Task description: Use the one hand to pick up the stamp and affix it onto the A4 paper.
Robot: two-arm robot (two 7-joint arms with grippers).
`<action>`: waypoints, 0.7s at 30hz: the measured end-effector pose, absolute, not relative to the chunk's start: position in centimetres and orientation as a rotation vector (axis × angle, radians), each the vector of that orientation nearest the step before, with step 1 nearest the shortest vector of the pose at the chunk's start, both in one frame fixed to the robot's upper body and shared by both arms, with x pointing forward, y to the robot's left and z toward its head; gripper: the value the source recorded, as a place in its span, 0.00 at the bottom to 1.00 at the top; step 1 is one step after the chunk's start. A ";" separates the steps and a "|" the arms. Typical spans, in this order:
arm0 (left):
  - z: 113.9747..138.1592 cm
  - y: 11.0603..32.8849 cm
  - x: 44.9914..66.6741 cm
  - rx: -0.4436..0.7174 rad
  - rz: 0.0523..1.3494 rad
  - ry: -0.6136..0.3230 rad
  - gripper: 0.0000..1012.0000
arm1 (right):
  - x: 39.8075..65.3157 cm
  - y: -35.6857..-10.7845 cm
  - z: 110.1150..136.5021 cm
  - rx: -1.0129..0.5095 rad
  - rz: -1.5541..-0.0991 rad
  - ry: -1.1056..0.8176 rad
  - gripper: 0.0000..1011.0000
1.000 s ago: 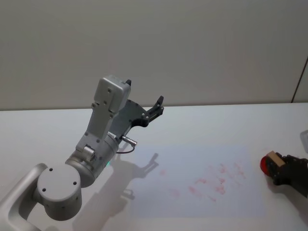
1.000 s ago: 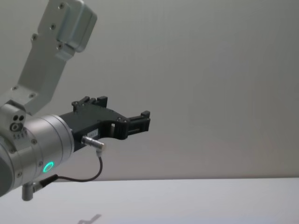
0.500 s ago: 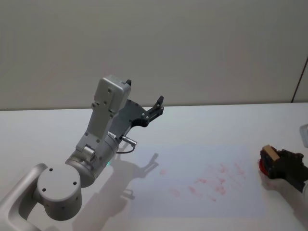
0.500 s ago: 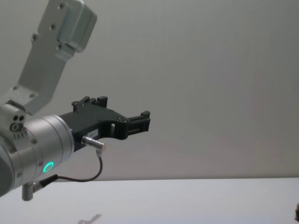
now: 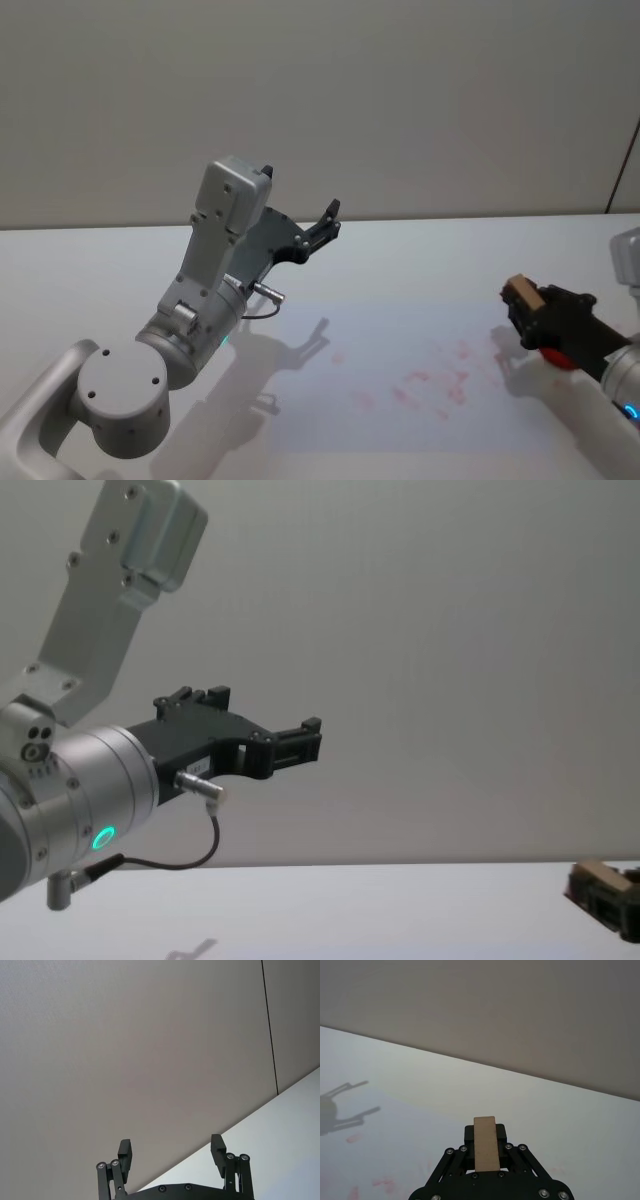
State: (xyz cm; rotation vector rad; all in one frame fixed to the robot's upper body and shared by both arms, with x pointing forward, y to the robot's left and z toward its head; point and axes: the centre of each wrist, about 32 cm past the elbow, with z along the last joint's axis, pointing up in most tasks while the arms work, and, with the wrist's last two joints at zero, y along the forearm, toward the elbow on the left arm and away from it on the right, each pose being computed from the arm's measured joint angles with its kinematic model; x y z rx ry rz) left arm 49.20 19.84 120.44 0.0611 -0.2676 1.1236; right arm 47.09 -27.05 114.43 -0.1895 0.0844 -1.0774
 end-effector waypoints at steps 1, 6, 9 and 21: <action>120.4 19.8 49.2 0.061 1.124 -0.268 0.99 | 47.0 -27.0 114.5 -0.186 -1.069 0.084 0.22; 120.4 19.8 49.2 0.061 1.124 -0.268 0.99 | 46.7 -26.4 114.7 -0.171 -1.009 0.081 0.22; 120.4 19.8 49.2 0.061 1.124 -0.268 0.99 | 46.4 -26.2 114.8 -0.168 -0.971 0.079 0.22; 120.4 19.8 49.2 0.061 1.124 -0.268 0.99 | 45.1 -26.1 114.5 -0.213 -0.797 0.049 0.22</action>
